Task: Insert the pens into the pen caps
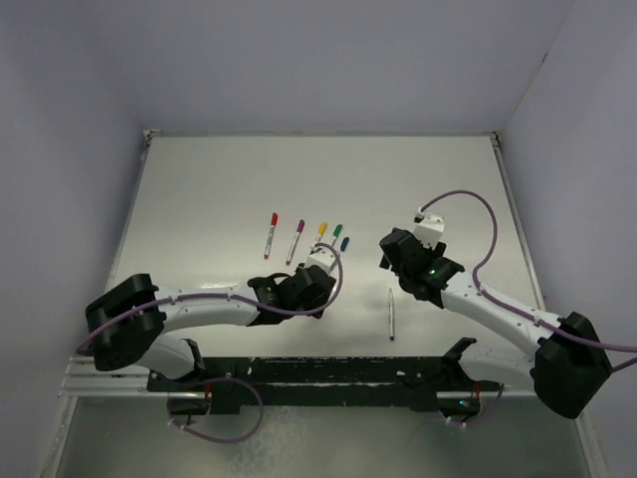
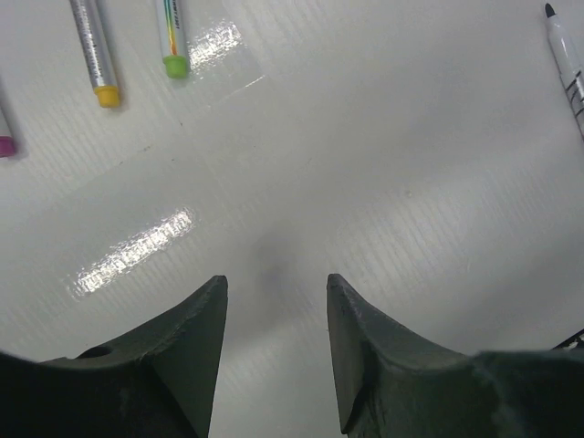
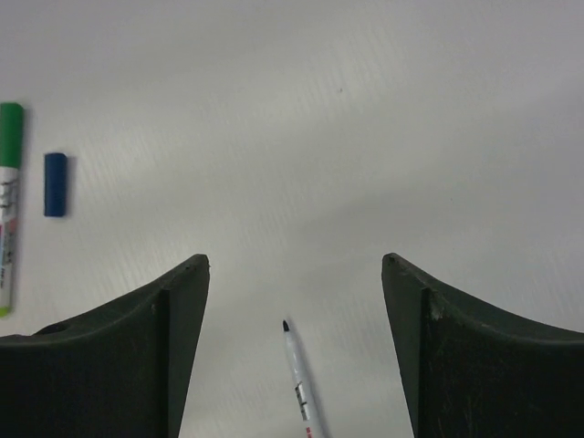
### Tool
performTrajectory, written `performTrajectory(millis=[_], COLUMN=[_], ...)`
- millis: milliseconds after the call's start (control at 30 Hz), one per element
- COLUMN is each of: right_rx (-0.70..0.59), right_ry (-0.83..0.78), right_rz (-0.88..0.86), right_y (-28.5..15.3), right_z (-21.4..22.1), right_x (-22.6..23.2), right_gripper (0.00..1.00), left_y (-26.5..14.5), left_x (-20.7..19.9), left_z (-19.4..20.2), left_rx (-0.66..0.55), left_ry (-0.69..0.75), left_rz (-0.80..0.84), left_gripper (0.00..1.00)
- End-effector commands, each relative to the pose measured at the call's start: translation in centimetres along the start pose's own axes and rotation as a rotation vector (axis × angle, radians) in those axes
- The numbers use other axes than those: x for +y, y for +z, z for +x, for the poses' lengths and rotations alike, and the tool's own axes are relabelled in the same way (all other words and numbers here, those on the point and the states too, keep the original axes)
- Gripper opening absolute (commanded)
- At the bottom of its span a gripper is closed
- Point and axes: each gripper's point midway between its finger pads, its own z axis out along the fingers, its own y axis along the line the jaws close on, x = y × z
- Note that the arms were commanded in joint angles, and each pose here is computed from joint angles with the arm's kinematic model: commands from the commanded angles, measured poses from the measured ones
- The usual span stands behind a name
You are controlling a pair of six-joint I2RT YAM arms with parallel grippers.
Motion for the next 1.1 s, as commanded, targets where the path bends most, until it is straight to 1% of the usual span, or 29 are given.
performTrajectory(millis=[0, 67, 167, 267, 333, 367, 500, 567, 667, 767, 867, 933, 1000, 1067], right_rx=[0.165, 0.246, 0.358, 0.44, 0.456, 0.453, 0.463, 0.485, 0.55, 0.57, 0.584, 0.584, 0.564, 0.565], right_ry=[-0.04, -0.048, -0.05, -0.025, -0.008, 0.002, 0.043, 0.042, 0.047, 0.032, 0.012, -0.008, -0.036, -0.046], right_rz=[0.029, 0.026, 0.033, 0.058, 0.094, 0.105, 0.119, 0.14, 0.132, 0.127, 0.14, 0.155, 0.163, 0.145], right_y=[-0.5, -1.0, -2.1, -2.9, -3.2, -3.4, -3.8, -4.0, -4.5, -4.5, -4.5, -4.3, -3.9, -3.7], right_z=[4.5, 6.4, 9.0, 11.2, 11.9, 11.9, 12.0, 12.3, 13.2, 13.4, 13.5, 13.5, 13.2, 13.3], right_x=[-1.9, -2.1, -2.7, -3.7, -4.8, -5.0, -5.2, -5.5, -4.8, -4.5, -4.5, -4.7, -4.8, -4.5], right_gripper=[0.76, 0.75, 0.78, 0.82, 0.84, 0.83, 0.84, 0.84, 0.86, 0.86, 0.82, 0.77, 0.67, 0.54], left_y=[-1.6, -2.1, -2.6, -3.1, -3.5, -3.7, -4.3, -4.5, -5.0, -5.3, -5.4, -5.2, -4.9, -4.7], left_x=[1.1, 1.5, 1.8, 2.1, 2.3, 2.4, 3.0, 3.2, 3.7, 4.3, 4.6, 4.5, 4.4, 4.3], left_z=[-2.4, -2.8, -3.4, -3.8, -4.2, -4.4, -4.8, -4.9, -5.0, -5.2, -5.2, -5.0, -4.6, -4.2], left_rx=[-0.099, -0.109, -0.123, -0.135, -0.148, -0.154, -0.163, -0.17, -0.184, -0.197, -0.205, -0.197, -0.183, -0.172], left_ry=[-0.049, -0.045, -0.041, -0.035, -0.033, -0.031, -0.017, -0.014, -0.01, -0.015, -0.022, -0.023, -0.025, -0.03], left_rz=[-0.036, -0.044, -0.049, -0.05, -0.05, -0.05, -0.057, -0.058, -0.059, -0.067, -0.061, -0.049, -0.042, -0.035], left_gripper=[0.51, 0.51, 0.51, 0.51, 0.51, 0.51, 0.51, 0.52, 0.52, 0.52, 0.52, 0.52, 0.52, 0.52])
